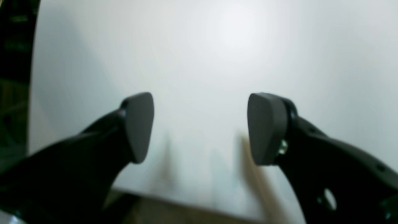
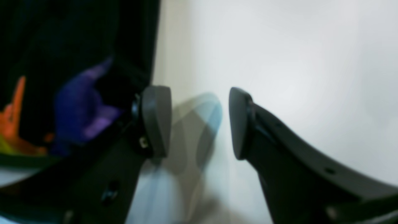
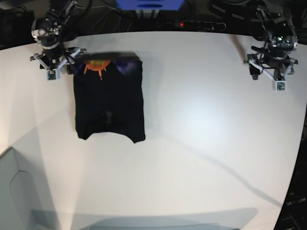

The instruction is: Fold the T-shirt properly

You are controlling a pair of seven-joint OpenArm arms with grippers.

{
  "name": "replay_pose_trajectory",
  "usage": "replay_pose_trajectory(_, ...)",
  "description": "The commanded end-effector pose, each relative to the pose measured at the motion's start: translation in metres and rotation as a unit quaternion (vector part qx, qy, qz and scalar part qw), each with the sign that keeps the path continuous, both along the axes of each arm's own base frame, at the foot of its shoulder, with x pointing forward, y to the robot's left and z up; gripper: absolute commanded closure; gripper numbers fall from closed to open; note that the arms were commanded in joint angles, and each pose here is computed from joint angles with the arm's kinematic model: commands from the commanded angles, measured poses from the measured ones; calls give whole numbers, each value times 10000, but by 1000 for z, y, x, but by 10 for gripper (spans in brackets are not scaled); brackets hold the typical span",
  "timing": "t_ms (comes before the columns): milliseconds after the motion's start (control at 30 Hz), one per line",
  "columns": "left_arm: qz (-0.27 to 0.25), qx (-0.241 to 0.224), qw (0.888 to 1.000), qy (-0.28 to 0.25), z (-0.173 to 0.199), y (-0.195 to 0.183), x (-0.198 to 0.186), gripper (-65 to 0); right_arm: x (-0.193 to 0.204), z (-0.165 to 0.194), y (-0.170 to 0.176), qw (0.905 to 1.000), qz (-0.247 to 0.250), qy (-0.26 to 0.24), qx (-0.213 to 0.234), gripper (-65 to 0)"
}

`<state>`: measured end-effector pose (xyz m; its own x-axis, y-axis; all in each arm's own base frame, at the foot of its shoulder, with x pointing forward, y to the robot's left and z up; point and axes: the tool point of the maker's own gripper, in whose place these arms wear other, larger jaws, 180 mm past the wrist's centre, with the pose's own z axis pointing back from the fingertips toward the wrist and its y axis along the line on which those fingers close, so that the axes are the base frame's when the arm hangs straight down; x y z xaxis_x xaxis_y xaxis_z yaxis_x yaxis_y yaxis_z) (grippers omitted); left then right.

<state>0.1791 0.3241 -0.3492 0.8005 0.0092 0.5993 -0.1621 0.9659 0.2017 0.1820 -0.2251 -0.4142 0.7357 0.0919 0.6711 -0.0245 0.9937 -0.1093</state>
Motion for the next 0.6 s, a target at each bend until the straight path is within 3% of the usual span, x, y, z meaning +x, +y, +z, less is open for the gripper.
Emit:
replay_pose_trajectory(0, 38, 123, 9999, -93, 9, 5, -3, -453, 4, 11, -13, 9997, -102, -187, -129, -270)
replay_pose_trajectory(67, 175, 102, 9998, 0, 6, 6, -18, -438, -3, 13, -26, 9992, -278, -175, -227, -270)
replay_pose_trajectory(133, 273, 95, 9994, 176, 1, 8, -35, -368, -8, 24, -40, 9979, -434, -232, -418, -269)
replay_pose_trajectory(233, 339, 15, 9980, 524, -11, 2, -64, -202, -24, 41, -57, 9952, -577, -212, -760, -233)
replay_pose_trajectory(333, 402, -70, 9943, 982, -23, -5, -103, -19, -49, 51, -62, 9932, -510, -4, -1043, -112)
replay_pose_trajectory(400, 476, -160, 9894, 1366, -31, -12, -135, 0, -77, 46, -61, 9925, -447, 342, -1083, -4)
replay_pose_trajectory(567, 777, -451, 9758, 1995, -49, -31, -215, 0, -158, 20, -44, 9920, -635, 1061, -256, 0)
